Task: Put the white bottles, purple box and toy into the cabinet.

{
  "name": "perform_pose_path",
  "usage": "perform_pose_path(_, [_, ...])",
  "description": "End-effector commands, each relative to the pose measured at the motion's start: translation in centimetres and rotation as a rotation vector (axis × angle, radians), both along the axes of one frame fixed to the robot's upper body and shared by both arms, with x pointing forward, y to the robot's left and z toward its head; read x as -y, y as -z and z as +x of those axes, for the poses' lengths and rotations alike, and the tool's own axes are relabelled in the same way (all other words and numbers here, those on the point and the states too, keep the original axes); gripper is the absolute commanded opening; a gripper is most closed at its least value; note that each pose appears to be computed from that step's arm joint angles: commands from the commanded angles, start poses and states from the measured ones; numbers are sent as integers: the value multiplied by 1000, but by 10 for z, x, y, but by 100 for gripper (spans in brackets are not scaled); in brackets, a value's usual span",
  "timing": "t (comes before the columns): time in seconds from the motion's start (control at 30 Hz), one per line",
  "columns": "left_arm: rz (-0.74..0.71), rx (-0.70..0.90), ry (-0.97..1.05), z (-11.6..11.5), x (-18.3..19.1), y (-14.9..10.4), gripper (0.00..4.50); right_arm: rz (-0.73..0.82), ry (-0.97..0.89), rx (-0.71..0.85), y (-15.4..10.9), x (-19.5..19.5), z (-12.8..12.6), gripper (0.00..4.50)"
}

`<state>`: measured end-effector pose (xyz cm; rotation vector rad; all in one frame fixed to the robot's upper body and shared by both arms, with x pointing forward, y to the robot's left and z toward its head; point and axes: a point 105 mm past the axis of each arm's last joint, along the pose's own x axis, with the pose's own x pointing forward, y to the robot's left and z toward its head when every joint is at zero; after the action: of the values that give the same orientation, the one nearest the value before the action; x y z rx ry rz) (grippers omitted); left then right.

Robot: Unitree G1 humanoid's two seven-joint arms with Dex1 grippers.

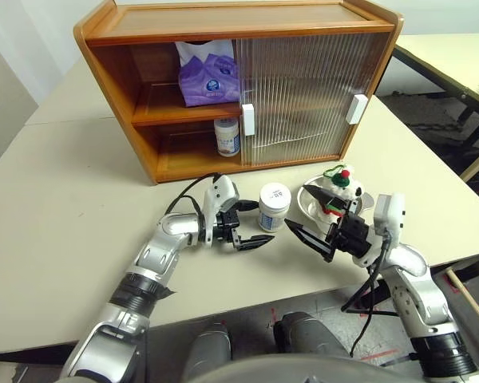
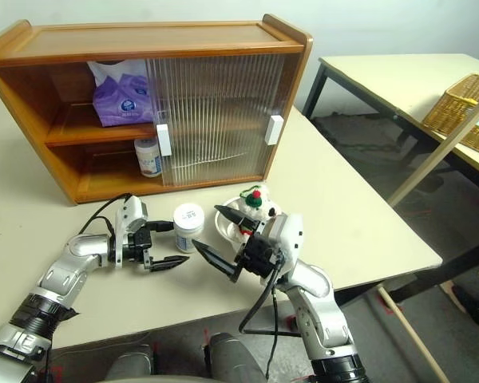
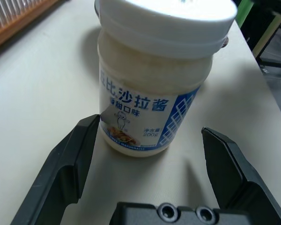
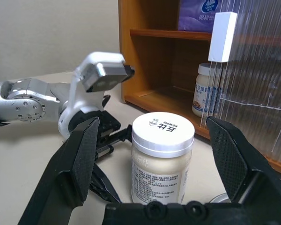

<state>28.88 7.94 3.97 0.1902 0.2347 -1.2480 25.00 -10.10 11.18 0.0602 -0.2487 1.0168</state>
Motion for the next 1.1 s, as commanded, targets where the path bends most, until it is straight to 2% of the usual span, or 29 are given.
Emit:
perform_pose_path(0.03, [12, -33, 13, -2, 9, 9, 448, 0, 8, -4, -2, 3, 0, 450])
perform_pose_path(0.1, [39, -27, -6, 1, 10, 14, 448, -5, 5, -2, -2, 4, 0, 450])
perform_pose_path(0.17, [-1, -30, -40, 4, 14, 14, 448, -8, 3, -1, -2, 5, 0, 450])
perform_pose_path(0.33, [-18, -47, -32, -1, 22, 21, 448, -12, 3, -3, -1, 7, 0, 450])
perform_pose_path(0.37, [-27, -52, -35, -1, 24, 20, 409, -12, 3, -3, -1, 7, 0, 450])
perform_pose_path(0.5, [-66, -71, -63, 2, 28, 18, 313, -10, -8, -7, -1, 7, -1, 450])
perform_pose_path(0.7, [-77, -48, -127, 8, 21, 16, 313, -5, -16, -10, -2, 5, 0, 450])
perform_pose_path(1.1, [-55, 122, -491, 40, -33, -13, 313, 9, -42, -13, -1, 4, 1, 450])
